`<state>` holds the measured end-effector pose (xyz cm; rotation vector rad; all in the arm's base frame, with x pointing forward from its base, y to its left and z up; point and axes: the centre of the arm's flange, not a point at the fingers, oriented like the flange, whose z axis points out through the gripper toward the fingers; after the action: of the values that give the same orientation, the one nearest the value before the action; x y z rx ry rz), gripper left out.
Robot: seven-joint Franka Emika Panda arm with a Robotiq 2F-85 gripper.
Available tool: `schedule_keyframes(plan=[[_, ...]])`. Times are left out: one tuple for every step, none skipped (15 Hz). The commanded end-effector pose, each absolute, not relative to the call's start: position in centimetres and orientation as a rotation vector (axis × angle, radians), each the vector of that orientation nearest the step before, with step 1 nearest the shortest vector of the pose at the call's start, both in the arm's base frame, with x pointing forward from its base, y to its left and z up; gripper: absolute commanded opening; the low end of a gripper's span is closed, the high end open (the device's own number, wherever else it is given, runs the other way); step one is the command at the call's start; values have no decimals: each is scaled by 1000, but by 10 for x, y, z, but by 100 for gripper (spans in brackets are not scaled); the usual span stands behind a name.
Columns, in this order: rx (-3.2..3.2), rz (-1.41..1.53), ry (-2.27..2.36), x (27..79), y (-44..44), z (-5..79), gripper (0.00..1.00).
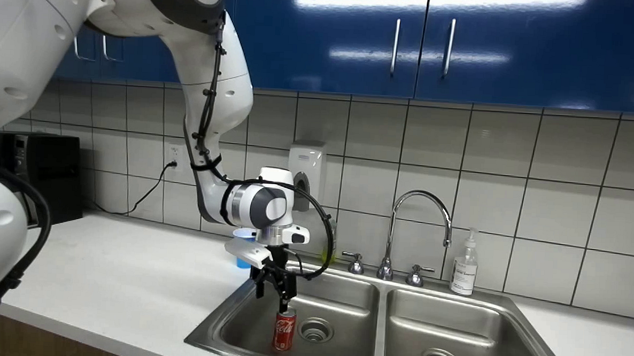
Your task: Remove the can from the sink
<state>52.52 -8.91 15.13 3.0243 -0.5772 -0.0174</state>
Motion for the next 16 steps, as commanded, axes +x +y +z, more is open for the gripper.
schedule_keyframes(plan=[[3034, -6, -567, 543, -96, 134, 100], [3037, -8, -565, 545, -96, 130, 100], [3038, -11, -564, 549, -96, 127, 100], [3041, -11, -563, 551, -96, 124, 100], [3042, -9, -563, 554, -96, 121, 100], [3044, -8, -562, 557, -96, 118, 100], [3049, -5, -559, 560, -97, 115, 100], [3051, -5, -559, 563, -97, 113, 100], [3052, -4, -560, 567, -97, 110, 100], [3055, -2, -558, 569, -97, 108, 100], [3057, 0, -558, 572, -97, 105, 100], [3058, 0, -560, 575, -97, 102, 100], [3057, 0, -560, 577, -98, 99, 100], [3056, 0, -563, 579, -99, 96, 100], [3052, -2, -565, 581, -100, 92, 100], [3050, -4, -567, 583, -101, 89, 100]])
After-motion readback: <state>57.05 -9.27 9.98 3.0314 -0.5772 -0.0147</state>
